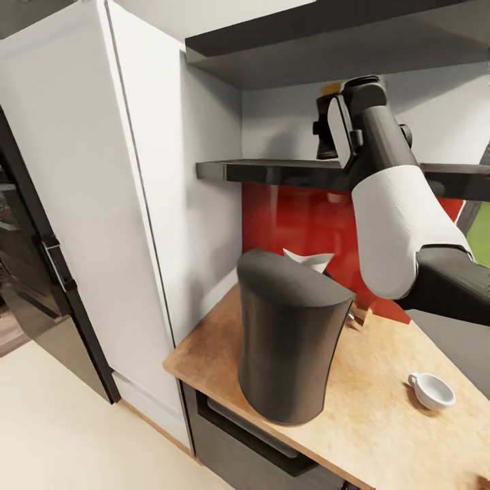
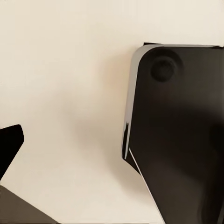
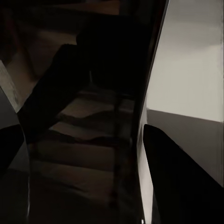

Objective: Set up a coffee station on the kitchen countertop: keep the coffee maker on the countertop, move the bottle of coffee from the kitchen shelf to the counter next to the coffee maker, place a paper coffee filter on top of the coffee maker, put the saucer next to the coffee maker with the coffee cup on the saucer, and place the electric kettle next to the coffee maker.

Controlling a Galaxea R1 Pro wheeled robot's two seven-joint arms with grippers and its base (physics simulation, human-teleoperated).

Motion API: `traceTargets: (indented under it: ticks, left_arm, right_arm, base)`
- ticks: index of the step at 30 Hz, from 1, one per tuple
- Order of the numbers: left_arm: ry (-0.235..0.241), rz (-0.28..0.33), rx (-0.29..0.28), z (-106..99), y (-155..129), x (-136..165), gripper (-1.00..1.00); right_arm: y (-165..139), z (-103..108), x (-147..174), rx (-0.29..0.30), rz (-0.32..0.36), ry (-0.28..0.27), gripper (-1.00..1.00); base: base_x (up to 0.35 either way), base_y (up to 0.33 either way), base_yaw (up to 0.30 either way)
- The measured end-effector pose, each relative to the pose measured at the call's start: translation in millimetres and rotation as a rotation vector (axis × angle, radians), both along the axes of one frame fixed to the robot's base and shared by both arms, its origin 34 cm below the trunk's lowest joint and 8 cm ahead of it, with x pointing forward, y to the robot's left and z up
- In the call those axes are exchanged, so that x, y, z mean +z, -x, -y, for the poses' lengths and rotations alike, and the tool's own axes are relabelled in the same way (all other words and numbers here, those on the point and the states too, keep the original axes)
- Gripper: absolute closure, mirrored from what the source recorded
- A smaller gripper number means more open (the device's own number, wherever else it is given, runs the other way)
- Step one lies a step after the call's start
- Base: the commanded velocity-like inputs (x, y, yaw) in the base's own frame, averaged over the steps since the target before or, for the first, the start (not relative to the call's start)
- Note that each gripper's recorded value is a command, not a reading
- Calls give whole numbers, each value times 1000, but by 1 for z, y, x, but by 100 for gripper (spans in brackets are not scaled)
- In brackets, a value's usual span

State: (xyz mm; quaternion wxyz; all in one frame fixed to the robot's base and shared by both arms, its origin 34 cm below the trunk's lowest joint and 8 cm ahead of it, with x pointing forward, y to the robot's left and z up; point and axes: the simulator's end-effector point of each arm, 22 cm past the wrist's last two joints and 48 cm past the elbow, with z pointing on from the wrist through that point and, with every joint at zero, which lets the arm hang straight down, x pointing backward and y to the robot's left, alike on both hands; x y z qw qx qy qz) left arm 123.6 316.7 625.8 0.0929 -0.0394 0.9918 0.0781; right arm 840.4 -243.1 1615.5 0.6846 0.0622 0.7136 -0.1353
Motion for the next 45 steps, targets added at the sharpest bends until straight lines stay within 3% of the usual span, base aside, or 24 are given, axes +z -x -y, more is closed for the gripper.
traceTargets:
  ticks: [45]
  left_arm:
    - [-6, 12, 2, -4, -6, 0, -100]
  right_arm:
    - [3, -2, 1, 4, -3, 1, 100]
  base:
    - [-268, -119, 270]
